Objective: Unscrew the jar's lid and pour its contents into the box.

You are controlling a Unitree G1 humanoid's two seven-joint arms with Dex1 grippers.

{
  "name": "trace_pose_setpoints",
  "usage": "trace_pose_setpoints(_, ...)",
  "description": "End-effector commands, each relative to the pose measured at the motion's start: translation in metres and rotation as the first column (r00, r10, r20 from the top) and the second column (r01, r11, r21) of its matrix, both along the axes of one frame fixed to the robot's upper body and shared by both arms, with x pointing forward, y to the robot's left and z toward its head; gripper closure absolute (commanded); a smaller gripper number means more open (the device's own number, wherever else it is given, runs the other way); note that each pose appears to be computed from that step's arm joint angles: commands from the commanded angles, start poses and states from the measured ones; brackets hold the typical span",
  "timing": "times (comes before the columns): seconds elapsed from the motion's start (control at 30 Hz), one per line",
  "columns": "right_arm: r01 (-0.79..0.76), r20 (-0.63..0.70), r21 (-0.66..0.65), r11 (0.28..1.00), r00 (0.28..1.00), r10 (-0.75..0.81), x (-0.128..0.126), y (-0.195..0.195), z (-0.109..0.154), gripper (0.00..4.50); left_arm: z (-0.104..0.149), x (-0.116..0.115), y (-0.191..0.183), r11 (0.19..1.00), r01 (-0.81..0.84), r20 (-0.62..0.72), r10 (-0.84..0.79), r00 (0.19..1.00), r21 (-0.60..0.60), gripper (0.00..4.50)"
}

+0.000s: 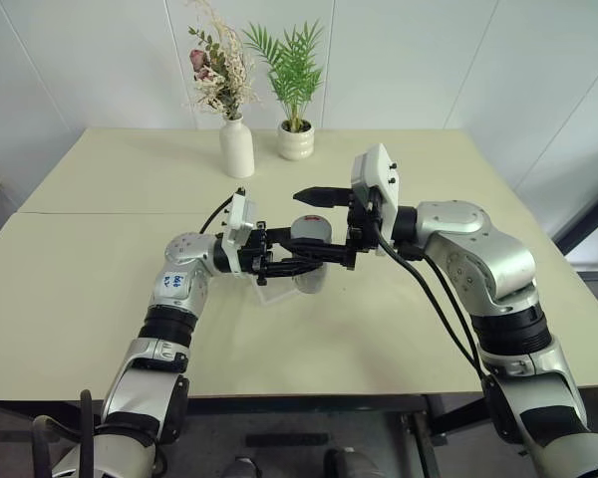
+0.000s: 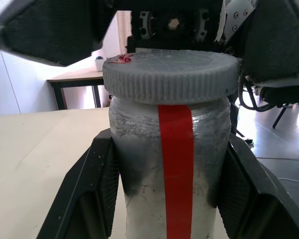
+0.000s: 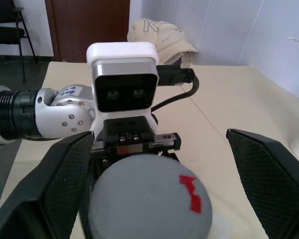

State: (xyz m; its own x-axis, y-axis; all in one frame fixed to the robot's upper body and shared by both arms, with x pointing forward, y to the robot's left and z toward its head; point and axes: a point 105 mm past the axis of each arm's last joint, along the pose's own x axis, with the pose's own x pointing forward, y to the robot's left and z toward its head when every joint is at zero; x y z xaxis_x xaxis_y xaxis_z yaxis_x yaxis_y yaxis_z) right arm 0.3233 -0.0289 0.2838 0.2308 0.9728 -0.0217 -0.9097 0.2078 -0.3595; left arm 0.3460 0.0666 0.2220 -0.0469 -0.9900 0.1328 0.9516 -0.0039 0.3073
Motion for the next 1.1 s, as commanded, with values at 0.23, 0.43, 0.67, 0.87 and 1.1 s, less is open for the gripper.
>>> trace_pose_setpoints(0.23,-0.032,0.071,-0.007,0.999,0.997,0.033,0.003,0.005,0.014,0.03,0.014,-0.005,-0.005,1.000,0.027,0.068,-0.027,0.997,0.000,2.29)
trace_pose_setpoints(0.43,-0.012,0.073,-0.024,1.000,0.997,0.014,0.006,-0.001,0.012,0.03,0.013,-0.005,-0.004,1.000,0.023,0.066,-0.023,0.998,-0.004,2.29)
trace_pose_setpoints(0.67,0.035,0.077,-0.044,0.998,0.997,-0.032,0.006,-0.015,0.010,0.03,0.013,-0.003,-0.004,1.000,0.019,0.063,-0.018,0.998,-0.006,2.29)
trace_pose_setpoints(0.87,0.076,0.081,-0.058,0.995,0.994,-0.071,0.005,-0.028,0.010,0.03,0.014,-0.003,-0.004,1.000,0.019,0.062,-0.019,0.998,-0.008,2.29)
trace_pose_setpoints(1.1,0.111,0.088,-0.066,0.992,0.991,-0.105,0.004,-0.037,0.011,0.03,0.014,-0.003,-0.004,1.000,0.022,0.061,-0.022,0.998,-0.008,2.29)
